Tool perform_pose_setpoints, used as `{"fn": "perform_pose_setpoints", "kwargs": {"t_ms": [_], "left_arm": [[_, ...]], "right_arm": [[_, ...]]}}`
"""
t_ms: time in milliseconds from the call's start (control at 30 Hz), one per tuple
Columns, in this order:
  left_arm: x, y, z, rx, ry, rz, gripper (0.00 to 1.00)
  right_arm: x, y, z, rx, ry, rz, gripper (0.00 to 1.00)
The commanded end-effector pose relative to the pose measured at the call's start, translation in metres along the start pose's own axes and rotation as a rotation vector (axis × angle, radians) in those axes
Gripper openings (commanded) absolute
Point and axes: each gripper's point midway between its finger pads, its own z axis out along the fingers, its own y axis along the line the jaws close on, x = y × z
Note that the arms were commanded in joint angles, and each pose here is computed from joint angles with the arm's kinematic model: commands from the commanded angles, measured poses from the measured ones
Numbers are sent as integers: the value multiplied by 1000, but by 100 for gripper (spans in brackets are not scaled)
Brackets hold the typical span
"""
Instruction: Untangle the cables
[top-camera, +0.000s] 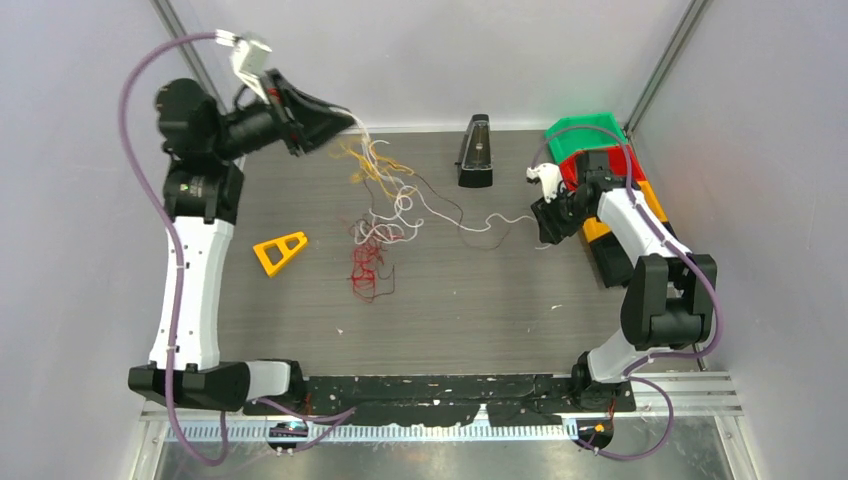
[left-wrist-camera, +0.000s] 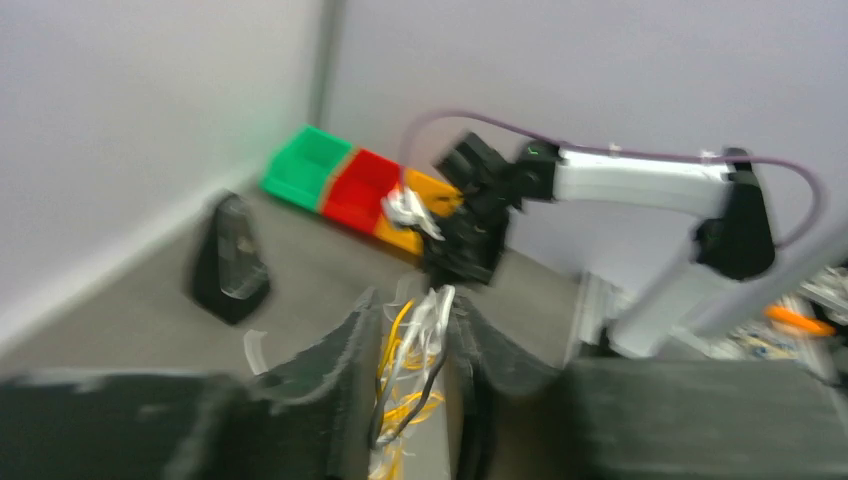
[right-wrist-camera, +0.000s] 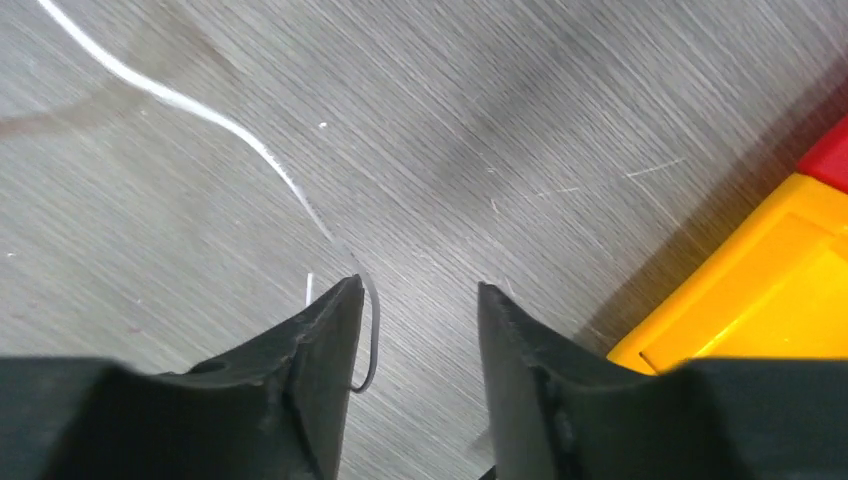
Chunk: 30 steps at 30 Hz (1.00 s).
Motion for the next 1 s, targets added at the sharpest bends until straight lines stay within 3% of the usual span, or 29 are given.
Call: {"fn": "perform_pose_setpoints", "kwargs": {"t_ms": [0, 67, 133, 333, 500, 633, 800, 967], "left_arm": [[100, -3, 17, 54, 252, -30, 44], [142, 18, 6, -1, 345, -78, 60], [172, 50, -12, -98, 399, -178, 69], [259, 116, -38, -317, 535, -410, 73], [308, 124, -12, -256, 592, -491, 62], [346, 122, 11, -226, 699, -503, 62], [389, 133, 20, -246, 787, -557, 65], [416, 134, 18, -239, 833, -640, 32]], "right_arm": [[-27, 24, -10, -135, -64, -23, 70], [-38, 34, -12, -166, -84, -23, 82], [-48, 39, -17, -188, -107, -9, 90], [-81, 80, -9, -296, -158, 66, 93], [-136, 124, 23, -366, -236, 77, 88], [-168, 150, 53, -429, -249, 91, 85], [-178, 190, 86, -515, -241, 72, 88], [-190, 216, 119, -565, -241, 89, 87]]}}
